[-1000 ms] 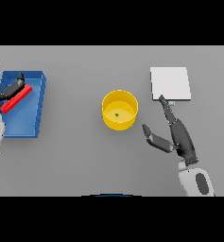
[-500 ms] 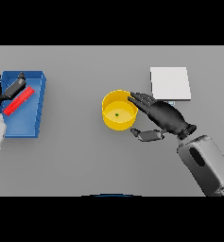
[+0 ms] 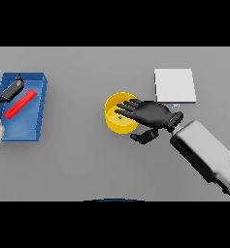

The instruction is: Pick up the red beaker and tilt it to pour out 1 green nut into yellow bowl. Pick up the yellow bowl and place it on the metallic measuring scale.

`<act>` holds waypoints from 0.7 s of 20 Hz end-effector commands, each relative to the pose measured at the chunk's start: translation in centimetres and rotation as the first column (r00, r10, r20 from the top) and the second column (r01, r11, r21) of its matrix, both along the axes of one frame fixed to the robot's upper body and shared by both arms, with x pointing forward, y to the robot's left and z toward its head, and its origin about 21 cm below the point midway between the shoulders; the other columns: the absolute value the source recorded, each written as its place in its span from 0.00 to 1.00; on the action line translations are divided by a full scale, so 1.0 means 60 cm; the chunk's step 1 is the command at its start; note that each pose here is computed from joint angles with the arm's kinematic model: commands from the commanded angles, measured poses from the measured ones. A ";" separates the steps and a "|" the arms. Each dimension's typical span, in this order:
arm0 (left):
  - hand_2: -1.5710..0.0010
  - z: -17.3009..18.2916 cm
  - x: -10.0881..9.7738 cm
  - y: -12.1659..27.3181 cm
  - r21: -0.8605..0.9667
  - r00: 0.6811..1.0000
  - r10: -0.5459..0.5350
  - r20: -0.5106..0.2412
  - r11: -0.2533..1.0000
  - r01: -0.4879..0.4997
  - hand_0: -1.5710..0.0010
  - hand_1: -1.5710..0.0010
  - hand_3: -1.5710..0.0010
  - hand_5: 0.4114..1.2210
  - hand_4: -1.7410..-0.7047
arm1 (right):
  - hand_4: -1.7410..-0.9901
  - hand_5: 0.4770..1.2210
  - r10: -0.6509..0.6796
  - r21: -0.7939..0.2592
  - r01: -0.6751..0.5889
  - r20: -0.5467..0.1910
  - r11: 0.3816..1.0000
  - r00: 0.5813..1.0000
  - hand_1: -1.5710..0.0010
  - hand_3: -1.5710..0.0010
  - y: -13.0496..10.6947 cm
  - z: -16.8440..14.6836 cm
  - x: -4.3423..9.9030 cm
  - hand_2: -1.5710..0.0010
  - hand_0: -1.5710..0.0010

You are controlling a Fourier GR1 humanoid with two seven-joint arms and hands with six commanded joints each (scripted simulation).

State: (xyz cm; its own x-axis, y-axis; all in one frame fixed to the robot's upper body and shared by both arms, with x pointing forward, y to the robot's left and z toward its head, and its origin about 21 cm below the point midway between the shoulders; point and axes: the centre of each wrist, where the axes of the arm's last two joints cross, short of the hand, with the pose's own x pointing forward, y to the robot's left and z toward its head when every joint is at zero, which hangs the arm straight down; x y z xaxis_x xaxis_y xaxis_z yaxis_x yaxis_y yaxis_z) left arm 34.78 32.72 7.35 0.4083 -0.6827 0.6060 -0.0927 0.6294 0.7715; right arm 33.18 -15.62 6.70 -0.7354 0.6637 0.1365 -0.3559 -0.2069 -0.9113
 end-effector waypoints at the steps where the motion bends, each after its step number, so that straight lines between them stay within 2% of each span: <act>1: 1.00 0.002 -0.002 -0.001 0.005 1.000 -0.003 0.000 1.000 0.003 1.00 1.00 1.00 0.36 0.96 | 0.69 0.33 0.001 -0.018 -0.002 -0.015 1.000 1.000 1.00 1.00 0.004 -0.010 0.002 1.00 1.00; 5: 1.00 0.003 -0.003 0.010 0.010 1.000 -0.003 0.006 1.000 0.003 1.00 1.00 1.00 0.35 0.97 | 0.66 0.34 0.026 -0.077 -0.029 -0.037 0.997 0.999 1.00 1.00 0.029 -0.013 0.018 1.00 1.00; 8: 1.00 0.002 -0.002 0.005 0.009 1.000 -0.005 0.011 1.000 0.005 1.00 1.00 1.00 0.35 0.96 | 0.64 0.34 0.033 -0.112 -0.036 -0.026 0.993 0.999 1.00 1.00 0.052 -0.011 0.030 1.00 1.00; 14: 1.00 0.005 -0.012 0.011 0.008 1.000 0.007 0.005 1.000 -0.007 1.00 1.00 1.00 0.35 0.96 | 0.63 0.35 0.036 -0.177 -0.049 -0.076 0.983 0.996 1.00 1.00 0.063 -0.020 0.040 1.00 1.00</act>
